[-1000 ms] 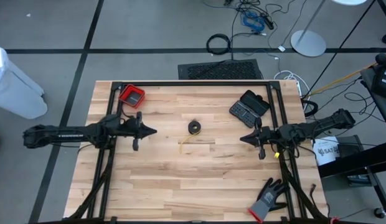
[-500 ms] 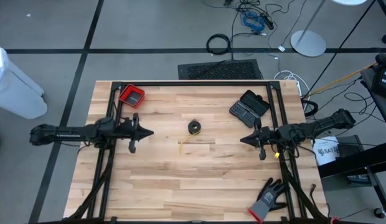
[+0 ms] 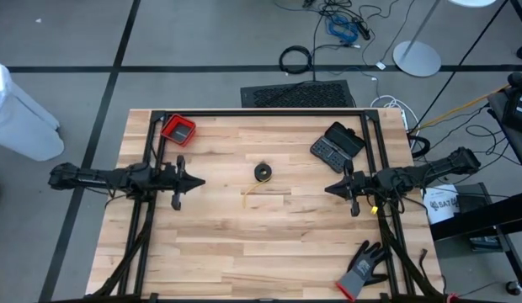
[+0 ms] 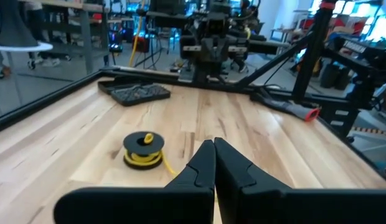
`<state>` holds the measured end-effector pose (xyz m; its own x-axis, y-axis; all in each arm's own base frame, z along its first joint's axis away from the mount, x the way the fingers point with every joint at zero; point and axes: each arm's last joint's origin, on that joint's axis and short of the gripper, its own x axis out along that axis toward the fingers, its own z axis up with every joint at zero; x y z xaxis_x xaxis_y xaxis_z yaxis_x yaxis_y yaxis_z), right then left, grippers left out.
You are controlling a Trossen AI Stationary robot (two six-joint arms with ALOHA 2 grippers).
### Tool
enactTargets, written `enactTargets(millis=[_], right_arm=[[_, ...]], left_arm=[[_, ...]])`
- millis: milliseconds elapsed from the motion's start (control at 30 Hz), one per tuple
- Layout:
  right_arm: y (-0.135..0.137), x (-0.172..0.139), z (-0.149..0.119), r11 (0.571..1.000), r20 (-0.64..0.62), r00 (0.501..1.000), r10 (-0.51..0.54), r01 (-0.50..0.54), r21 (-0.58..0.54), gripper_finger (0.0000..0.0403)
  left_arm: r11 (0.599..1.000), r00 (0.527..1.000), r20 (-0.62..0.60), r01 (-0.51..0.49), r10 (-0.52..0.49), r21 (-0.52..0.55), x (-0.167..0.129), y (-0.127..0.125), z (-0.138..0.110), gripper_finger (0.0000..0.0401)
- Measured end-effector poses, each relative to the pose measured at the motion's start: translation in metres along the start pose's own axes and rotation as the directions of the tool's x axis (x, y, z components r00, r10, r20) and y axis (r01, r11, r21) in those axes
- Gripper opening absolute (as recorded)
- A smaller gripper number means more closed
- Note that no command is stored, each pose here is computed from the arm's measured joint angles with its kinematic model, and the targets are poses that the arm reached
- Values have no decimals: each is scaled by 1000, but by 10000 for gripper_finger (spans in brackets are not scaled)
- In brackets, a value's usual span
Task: Coil cords
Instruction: Return to Home Position
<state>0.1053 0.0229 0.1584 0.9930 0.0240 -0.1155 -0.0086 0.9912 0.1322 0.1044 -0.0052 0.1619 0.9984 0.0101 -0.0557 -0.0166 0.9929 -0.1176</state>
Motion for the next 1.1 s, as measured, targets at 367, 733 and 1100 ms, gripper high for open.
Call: enactTargets(millis=[367, 733, 1100], right_arm=[[0, 0, 0, 1000, -1, 1000, -1, 1, -3, 0], [0, 0, 0, 1000, -1, 1000, -1, 1, -11, 0], [0, 0, 0, 1000, -1, 1000, 0, 0, -11, 0]], left_arm=[[999, 999, 22, 28, -28, 28, -4, -6, 1, 0], [998, 999, 27, 17, -19, 61, -4, -6, 1, 0], [997, 995, 93, 30, -37, 69, -9, -7, 6, 0]])
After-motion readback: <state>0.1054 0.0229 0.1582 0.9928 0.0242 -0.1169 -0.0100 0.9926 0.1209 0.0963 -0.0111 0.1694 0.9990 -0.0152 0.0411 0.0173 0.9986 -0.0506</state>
